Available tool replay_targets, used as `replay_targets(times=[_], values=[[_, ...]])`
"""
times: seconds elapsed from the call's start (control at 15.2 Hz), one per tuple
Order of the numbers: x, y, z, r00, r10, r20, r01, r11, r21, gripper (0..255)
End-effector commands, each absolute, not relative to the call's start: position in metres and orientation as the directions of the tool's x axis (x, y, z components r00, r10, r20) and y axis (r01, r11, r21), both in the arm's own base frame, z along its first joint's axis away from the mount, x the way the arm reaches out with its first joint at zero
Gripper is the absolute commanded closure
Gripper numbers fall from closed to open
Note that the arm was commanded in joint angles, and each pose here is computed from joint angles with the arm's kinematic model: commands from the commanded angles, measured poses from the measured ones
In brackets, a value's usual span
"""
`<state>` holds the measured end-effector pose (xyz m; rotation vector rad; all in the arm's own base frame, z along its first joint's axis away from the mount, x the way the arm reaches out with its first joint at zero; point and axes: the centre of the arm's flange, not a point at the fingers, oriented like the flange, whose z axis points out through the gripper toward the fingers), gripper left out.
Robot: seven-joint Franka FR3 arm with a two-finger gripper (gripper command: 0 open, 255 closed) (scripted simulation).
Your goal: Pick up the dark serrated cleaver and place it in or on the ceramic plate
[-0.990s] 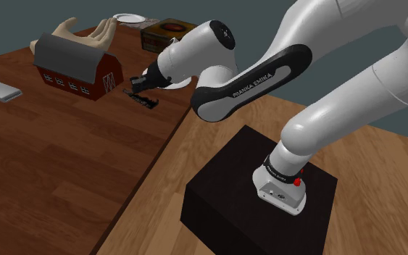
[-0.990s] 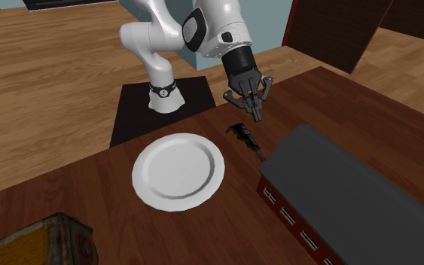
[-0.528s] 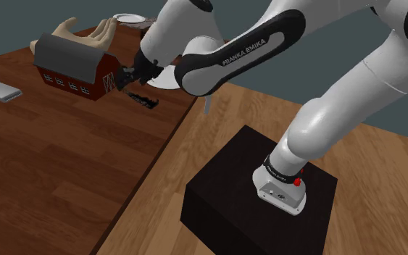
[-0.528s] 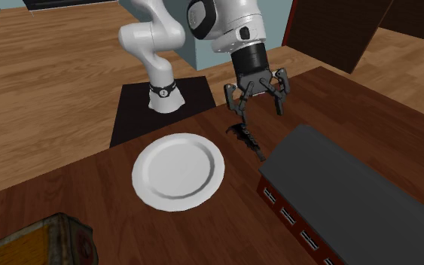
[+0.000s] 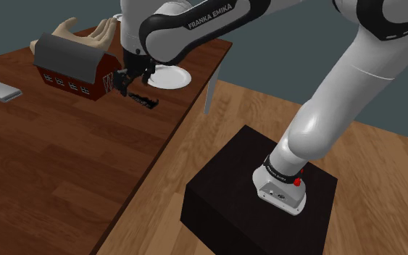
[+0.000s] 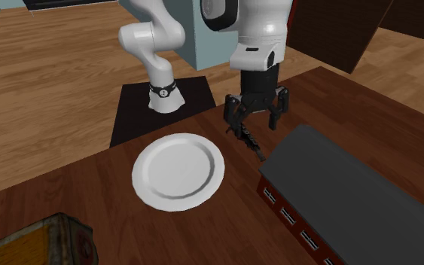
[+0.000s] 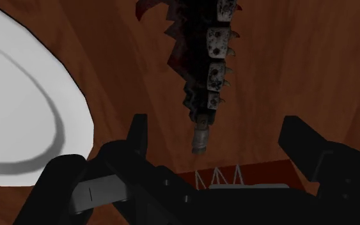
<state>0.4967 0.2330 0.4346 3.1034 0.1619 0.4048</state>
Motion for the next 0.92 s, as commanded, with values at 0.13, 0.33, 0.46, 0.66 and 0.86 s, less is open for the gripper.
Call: replay_targets(times=[0.13, 0.33, 0.46, 0.66, 0.86], values=[[0.503, 0.233, 0.415, 0.965, 0.11, 0.236, 0.105, -0.994, 0.031, 0], [0.506, 0.233, 0.402, 0.965, 0.11, 0.236, 0.105, -0.994, 0.031, 0], [0.506, 0.233, 0.402, 0.965, 0.11, 0.236, 0.105, -0.994, 0.031, 0], [0.506, 0.233, 0.402, 0.965, 0.11, 0.236, 0.105, -0.994, 0.031, 0], [0.506, 0.233, 0.402, 0.965, 0.11, 0.236, 0.105, -0.994, 0.031, 255]])
